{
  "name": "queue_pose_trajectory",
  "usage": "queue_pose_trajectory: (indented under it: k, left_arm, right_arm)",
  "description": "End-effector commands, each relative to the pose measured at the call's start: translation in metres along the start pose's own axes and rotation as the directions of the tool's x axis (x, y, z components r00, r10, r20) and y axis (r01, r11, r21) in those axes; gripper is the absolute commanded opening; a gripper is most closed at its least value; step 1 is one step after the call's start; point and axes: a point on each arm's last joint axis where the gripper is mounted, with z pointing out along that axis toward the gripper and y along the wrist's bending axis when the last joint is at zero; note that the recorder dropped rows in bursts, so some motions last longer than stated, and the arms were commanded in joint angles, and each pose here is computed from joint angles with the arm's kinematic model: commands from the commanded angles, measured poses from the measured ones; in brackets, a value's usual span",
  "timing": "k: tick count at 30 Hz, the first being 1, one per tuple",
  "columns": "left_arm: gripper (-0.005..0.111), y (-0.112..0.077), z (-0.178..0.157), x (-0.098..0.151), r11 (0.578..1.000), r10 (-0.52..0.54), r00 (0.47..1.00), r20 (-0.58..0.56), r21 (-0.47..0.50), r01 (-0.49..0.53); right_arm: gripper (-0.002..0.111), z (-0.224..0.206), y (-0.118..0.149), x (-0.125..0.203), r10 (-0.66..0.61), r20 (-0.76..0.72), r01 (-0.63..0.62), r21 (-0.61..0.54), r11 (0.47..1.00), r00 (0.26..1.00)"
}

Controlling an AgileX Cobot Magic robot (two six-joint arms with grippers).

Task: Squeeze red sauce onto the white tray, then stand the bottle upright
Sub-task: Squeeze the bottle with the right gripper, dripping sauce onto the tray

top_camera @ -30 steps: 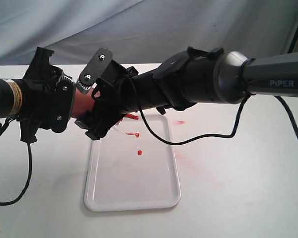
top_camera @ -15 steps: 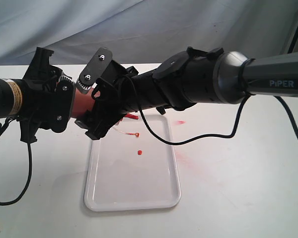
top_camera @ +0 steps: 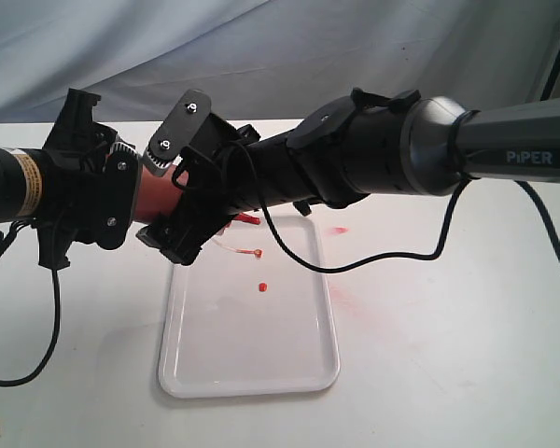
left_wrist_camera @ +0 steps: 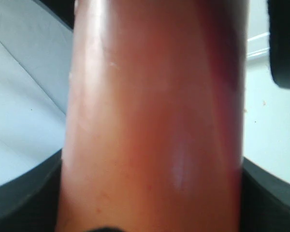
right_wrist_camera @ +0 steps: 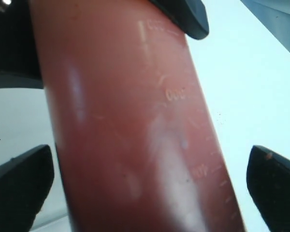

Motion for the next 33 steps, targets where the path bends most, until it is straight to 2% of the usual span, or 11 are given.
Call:
queue_pose_trajectory:
  k: [1,5,10,12,13,15,19,21,33]
  left_arm:
    - [0.0,0.0127,-0.0063,-0.0153,0.997,-0.001,0.993,0.115,-0.082,0.01]
    - [0.0,0.0127,-0.0063,-0.0153,0.997,-0.001,0.993,0.115,-0.082,0.01]
    - [0.0,0.0127,-0.0063,-0.0153,0.997,-0.001,0.993,0.115,-0.082,0.01]
    - [0.0,0.0127,-0.0063,-0.0153,0.997,-0.001,0.993,0.115,-0.082,0.01]
    - [0.0,0.0127,-0.0063,-0.0153,0.997,-0.001,0.993,0.115,-0.082,0.01]
    - [0.0,0.0127,-0.0063,-0.0155,0.996,-0.001,0.993,0.117,-0.083,0.01]
    - [0.0,0.0127,-0.0063,-0.0155,0.996,-0.001,0.993,0.117,-0.083,0.01]
    - [0.0,0.0127,-0.0063,-0.0155,0.996,-0.001,0.993,0.117,-0.083,0.01]
    - [0.0,0.0127,-0.0063,-0.0155,0.996,-0.001,0.993,0.117,-0.083,0.01]
  right_arm:
    - [0.105,0.003,0.0137,-0.0067,-0.043,0.011,0.044,-0.043,0.998,0.999]
    - [0.105,0.003,0.0136,-0.0068,-0.039,0.012,0.04,-0.043,0.998,0.999]
    - [0.105,0.003,0.0129,-0.0091,0.048,0.034,-0.047,-0.036,0.998,0.998]
    - [0.102,0.0031,0.0109,-0.0086,0.041,0.029,-0.041,-0.014,0.999,0.999]
    - [0.097,0.0031,0.0102,-0.0082,0.031,0.026,-0.031,-0.006,0.999,0.999]
    - [0.079,0.0031,0.0101,-0.0082,0.029,0.025,-0.029,-0.005,1.0,0.999]
    - [0.016,0.0031,0.0123,-0.0085,0.029,0.028,-0.029,-0.029,0.999,0.999]
    - [0.0,0.003,0.0139,-0.0087,0.029,0.03,-0.028,-0.047,0.999,0.999]
    - [0.0,0.0028,0.0166,-0.0091,0.03,0.034,-0.027,-0.077,0.997,0.999]
